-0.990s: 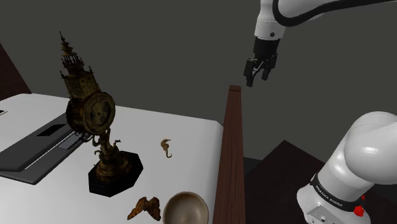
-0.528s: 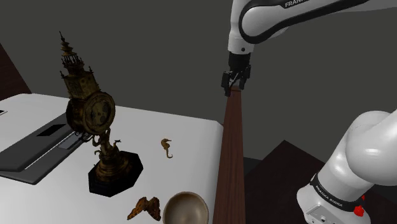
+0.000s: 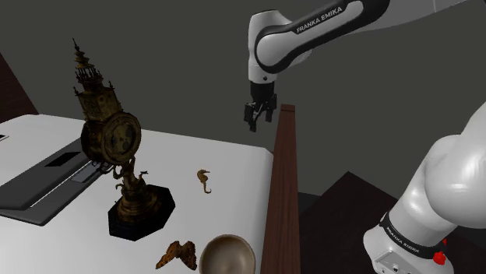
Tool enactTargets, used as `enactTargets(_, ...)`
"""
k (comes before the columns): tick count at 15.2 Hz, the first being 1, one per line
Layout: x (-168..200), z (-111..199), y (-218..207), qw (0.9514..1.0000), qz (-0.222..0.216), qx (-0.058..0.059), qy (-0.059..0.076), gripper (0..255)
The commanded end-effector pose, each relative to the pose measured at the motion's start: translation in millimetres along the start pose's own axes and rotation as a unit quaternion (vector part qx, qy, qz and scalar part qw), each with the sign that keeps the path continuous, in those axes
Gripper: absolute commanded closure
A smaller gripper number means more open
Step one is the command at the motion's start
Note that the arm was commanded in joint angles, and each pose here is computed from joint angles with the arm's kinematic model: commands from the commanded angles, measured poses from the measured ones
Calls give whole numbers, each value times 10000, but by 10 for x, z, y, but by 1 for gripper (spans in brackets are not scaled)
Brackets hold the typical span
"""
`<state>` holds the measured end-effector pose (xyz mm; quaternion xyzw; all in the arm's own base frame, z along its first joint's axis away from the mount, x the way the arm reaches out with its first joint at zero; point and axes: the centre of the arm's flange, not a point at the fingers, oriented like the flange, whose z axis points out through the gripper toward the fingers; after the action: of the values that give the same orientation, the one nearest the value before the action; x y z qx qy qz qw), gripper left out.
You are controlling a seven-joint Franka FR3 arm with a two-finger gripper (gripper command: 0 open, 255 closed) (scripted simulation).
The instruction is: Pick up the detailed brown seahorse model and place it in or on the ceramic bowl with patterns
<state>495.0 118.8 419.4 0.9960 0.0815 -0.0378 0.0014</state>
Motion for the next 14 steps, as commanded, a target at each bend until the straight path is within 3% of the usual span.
enactTargets(1, 195, 167, -133, 9999, -150, 39, -57, 0)
enactTargets(14, 1255, 1112, -1161, 9926, -1103, 274, -429, 0)
